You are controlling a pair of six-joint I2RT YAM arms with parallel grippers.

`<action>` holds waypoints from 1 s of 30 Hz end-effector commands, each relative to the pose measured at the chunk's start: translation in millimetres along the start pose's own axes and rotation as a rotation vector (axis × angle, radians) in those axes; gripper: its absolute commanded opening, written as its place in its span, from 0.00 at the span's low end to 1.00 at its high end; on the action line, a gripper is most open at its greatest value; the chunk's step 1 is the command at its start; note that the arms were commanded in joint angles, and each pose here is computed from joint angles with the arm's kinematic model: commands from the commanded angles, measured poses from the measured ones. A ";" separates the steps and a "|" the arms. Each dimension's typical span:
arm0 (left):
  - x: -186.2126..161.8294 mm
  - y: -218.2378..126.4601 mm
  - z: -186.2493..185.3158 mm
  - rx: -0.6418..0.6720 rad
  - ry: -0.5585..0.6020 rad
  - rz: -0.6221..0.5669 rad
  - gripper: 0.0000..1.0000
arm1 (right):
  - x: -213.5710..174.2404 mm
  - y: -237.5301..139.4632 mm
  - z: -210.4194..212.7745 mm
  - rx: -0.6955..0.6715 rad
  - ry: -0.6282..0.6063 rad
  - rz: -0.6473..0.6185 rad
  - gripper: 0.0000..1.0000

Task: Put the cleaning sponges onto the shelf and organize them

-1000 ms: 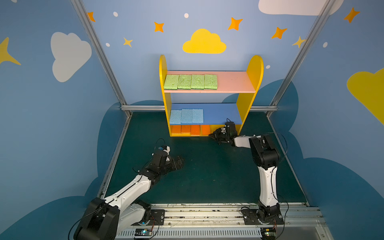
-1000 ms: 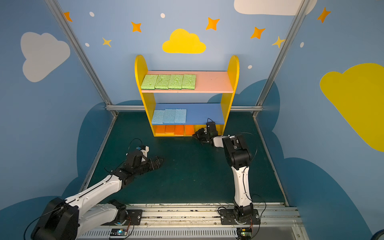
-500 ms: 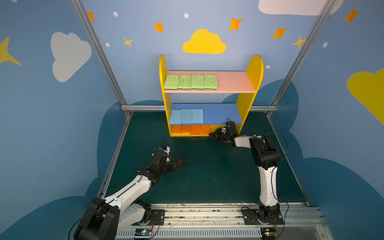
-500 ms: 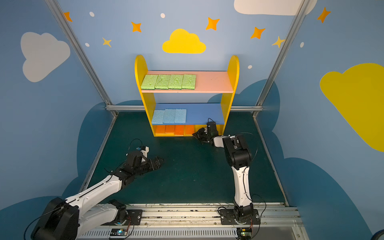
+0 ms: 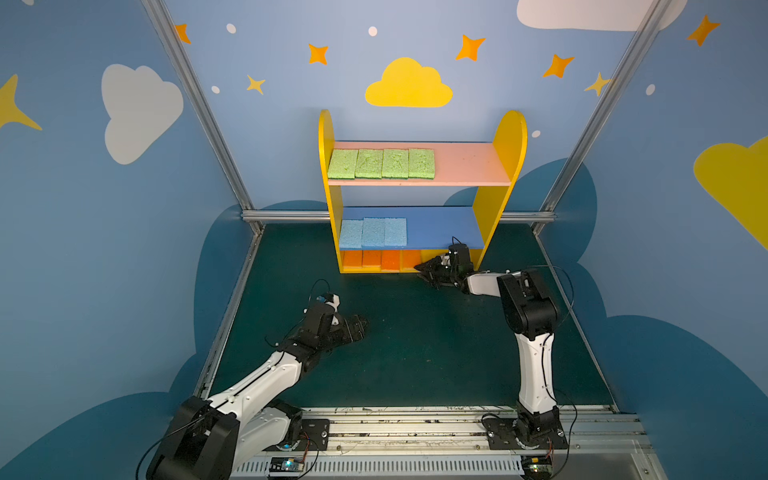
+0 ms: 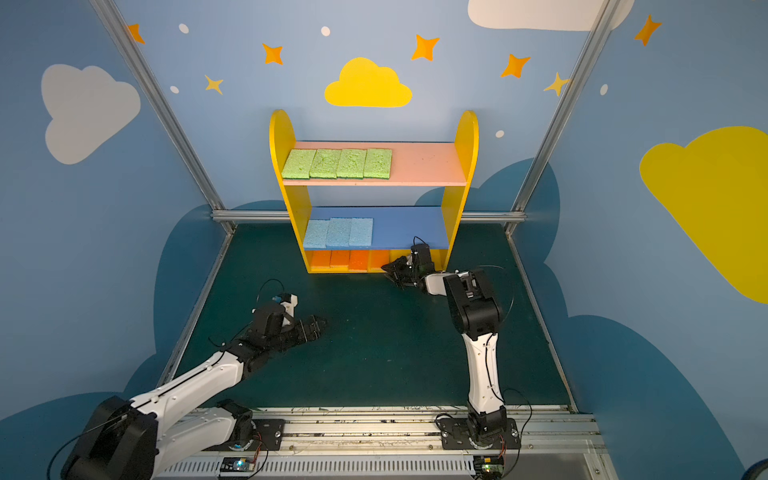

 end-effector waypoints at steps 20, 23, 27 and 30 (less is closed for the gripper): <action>25.2 -62.8 3.1 0.120 0.072 -0.152 1.00 | -68.0 -138.5 32.2 -0.019 -0.416 -0.082 0.42; 26.5 -78.9 6.2 0.127 0.058 -0.216 1.00 | -89.3 -174.7 27.7 -0.089 -0.555 -0.153 0.46; 26.3 -93.3 9.3 0.136 0.032 -0.261 1.00 | -105.8 -208.6 17.0 -0.139 -0.637 -0.182 0.50; 25.6 -99.8 8.8 0.144 0.036 -0.256 1.00 | -114.9 -229.8 7.6 -0.173 -0.671 -0.201 0.57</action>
Point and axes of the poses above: each gripper's point midway between its finger pads, its own y axis out along the fingers, its own z axis along the line the jaws close on, x = y × z, the point moved 2 cm from there along -y, back along the fingers, and after that the axes turned 5 degrees about y, right-handed, at the moved point
